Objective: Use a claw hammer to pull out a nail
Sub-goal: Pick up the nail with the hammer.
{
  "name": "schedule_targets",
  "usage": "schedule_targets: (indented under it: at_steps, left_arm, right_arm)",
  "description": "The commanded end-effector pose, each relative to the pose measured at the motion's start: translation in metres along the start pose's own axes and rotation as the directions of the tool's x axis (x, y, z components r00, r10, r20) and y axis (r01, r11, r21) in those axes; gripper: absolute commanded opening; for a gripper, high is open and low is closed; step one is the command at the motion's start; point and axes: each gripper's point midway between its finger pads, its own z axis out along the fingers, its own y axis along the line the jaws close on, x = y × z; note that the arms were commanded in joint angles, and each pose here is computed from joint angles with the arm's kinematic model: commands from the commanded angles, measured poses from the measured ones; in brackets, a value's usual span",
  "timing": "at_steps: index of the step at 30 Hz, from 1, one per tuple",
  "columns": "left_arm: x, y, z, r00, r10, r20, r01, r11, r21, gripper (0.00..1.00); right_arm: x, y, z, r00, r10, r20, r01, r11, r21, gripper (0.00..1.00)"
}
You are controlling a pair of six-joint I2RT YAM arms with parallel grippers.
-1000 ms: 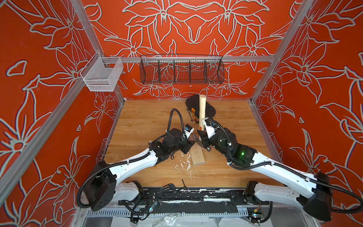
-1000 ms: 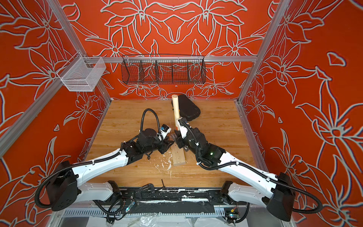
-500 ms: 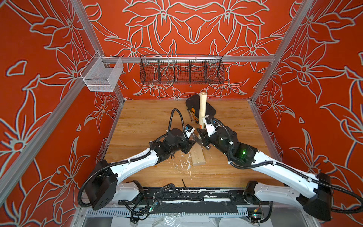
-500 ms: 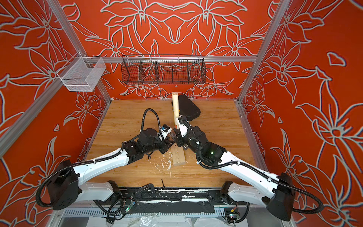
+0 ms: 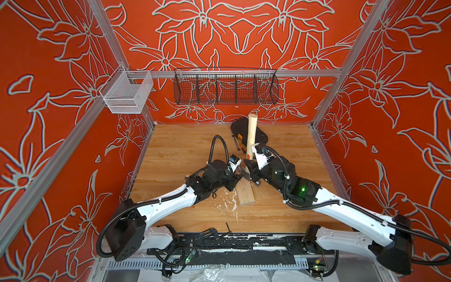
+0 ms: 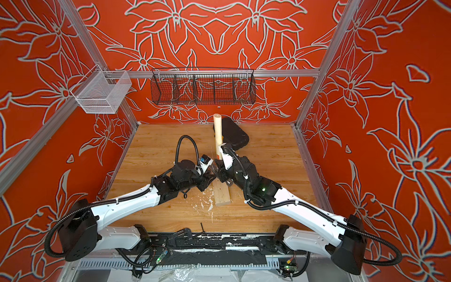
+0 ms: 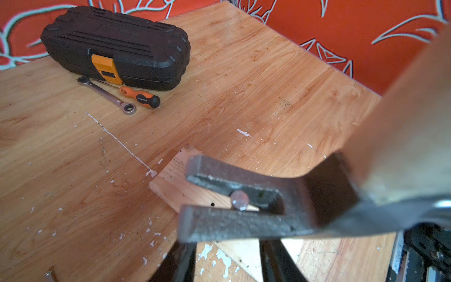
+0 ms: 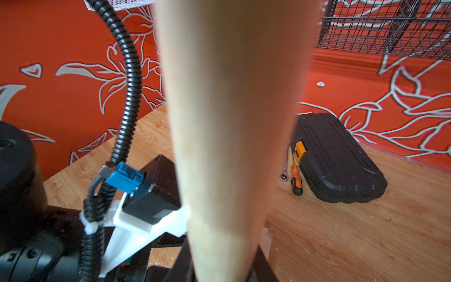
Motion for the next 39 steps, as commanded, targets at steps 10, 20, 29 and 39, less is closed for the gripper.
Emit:
schedule_targets:
  at_steps: [10,20,29,39]
  left_arm:
    - [-0.009,-0.001,0.0,1.0,0.01,0.027,-0.01,1.0,0.0,0.32]
    - [-0.01,-0.002,0.001,1.0,0.008,0.025,-0.008,1.0,0.001,0.2]
    - [-0.014,-0.001,-0.001,0.999,0.023,0.027,-0.023,1.0,-0.006,0.15]
    - [-0.021,-0.003,-0.007,0.998,0.046,0.04,-0.046,0.999,-0.002,0.0]
  right_arm:
    - [-0.067,0.011,-0.023,0.977,0.079,0.2,-0.068,0.996,-0.062,0.0]
    - [-0.069,0.01,-0.027,0.975,0.081,0.207,-0.069,0.995,-0.065,0.0]
    - [-0.068,0.01,-0.028,0.975,0.083,0.205,-0.071,0.995,-0.067,0.0]
    - [-0.068,0.009,-0.029,0.976,0.079,0.203,-0.067,0.996,-0.063,0.0]
